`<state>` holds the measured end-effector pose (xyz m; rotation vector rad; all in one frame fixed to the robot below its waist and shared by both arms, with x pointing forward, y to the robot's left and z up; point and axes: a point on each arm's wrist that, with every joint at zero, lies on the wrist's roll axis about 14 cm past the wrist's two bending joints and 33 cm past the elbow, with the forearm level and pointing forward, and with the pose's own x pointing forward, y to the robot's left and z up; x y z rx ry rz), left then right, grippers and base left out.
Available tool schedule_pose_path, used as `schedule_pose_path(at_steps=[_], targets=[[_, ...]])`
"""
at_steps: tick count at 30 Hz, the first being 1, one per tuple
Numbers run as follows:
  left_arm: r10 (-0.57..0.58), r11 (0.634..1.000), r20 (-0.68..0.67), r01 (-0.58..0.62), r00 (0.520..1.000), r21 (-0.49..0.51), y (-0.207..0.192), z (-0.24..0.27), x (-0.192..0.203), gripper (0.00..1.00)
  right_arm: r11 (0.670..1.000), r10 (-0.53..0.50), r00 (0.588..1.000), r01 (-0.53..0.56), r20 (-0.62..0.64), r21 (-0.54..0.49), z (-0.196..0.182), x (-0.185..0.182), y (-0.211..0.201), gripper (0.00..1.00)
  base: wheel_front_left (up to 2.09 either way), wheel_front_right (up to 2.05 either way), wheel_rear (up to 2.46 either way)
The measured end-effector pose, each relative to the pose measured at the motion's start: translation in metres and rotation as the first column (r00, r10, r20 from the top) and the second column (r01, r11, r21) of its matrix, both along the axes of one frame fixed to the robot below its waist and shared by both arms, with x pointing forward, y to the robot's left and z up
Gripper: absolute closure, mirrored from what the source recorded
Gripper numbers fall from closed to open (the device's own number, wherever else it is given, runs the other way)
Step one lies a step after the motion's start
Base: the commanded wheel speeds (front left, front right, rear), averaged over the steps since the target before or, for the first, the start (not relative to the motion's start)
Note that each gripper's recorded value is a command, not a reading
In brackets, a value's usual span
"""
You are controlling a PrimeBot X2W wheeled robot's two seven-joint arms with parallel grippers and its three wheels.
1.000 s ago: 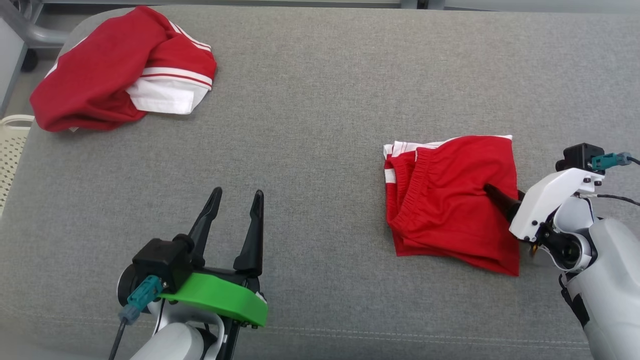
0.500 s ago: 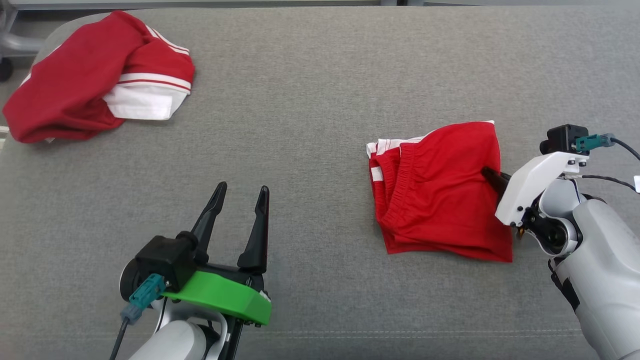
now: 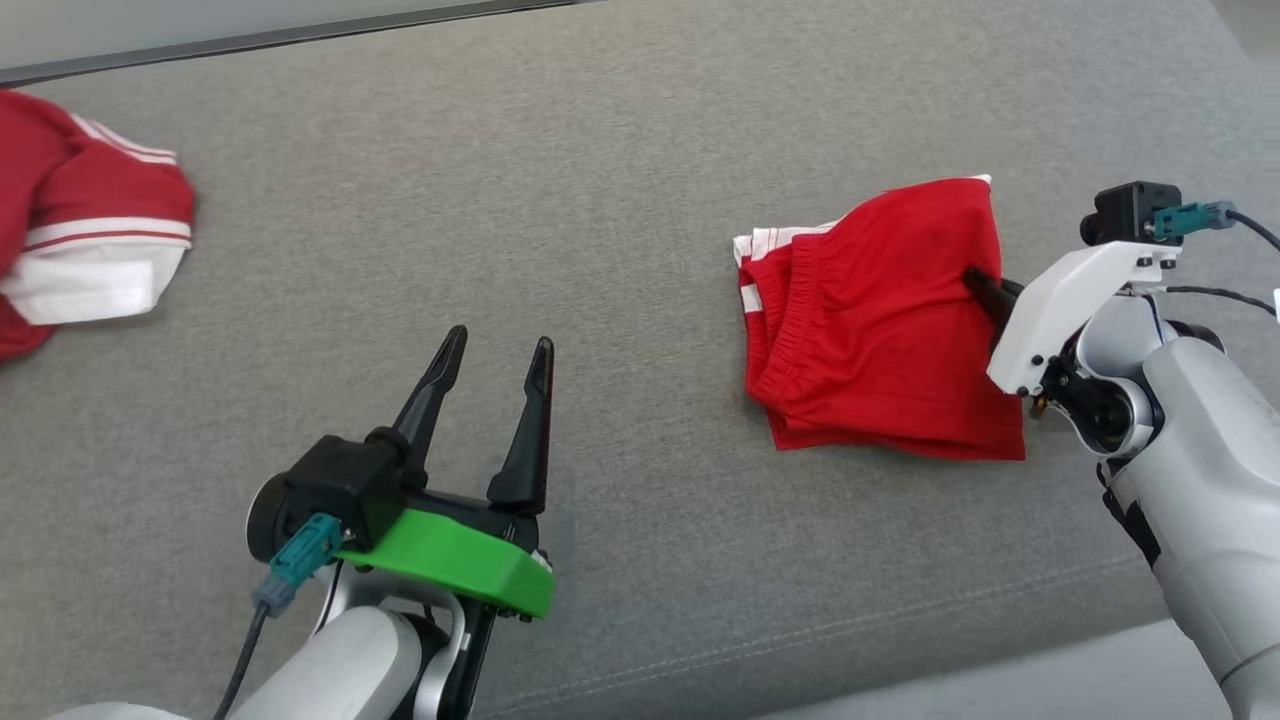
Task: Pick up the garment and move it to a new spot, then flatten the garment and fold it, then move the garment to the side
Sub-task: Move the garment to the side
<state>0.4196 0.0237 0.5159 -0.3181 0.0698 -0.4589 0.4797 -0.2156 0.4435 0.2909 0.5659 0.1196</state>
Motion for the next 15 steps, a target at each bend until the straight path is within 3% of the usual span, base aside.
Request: schedule_pose_path(at_steps=[7, 15], targets=[[-0.146, 0.989, 0.003, 0.146, 0.989, -0.026, -0.051, -0.004, 0.012, 0.00, 0.992, -0.108, 0.994, 0.110, 0.023, -0.067, 0.010, -0.009, -0.055, 1.00, 0.00, 0.00, 0.00], [-0.129, 0.992, 0.013, 0.129, 0.992, -0.010, -0.043, -0.008, 0.037, 0.00, 0.984, -0.091, 0.992, 0.103, 0.087, -0.148, 0.031, 0.033, -0.069, 1.00, 0.00, 0.00, 0.00]])
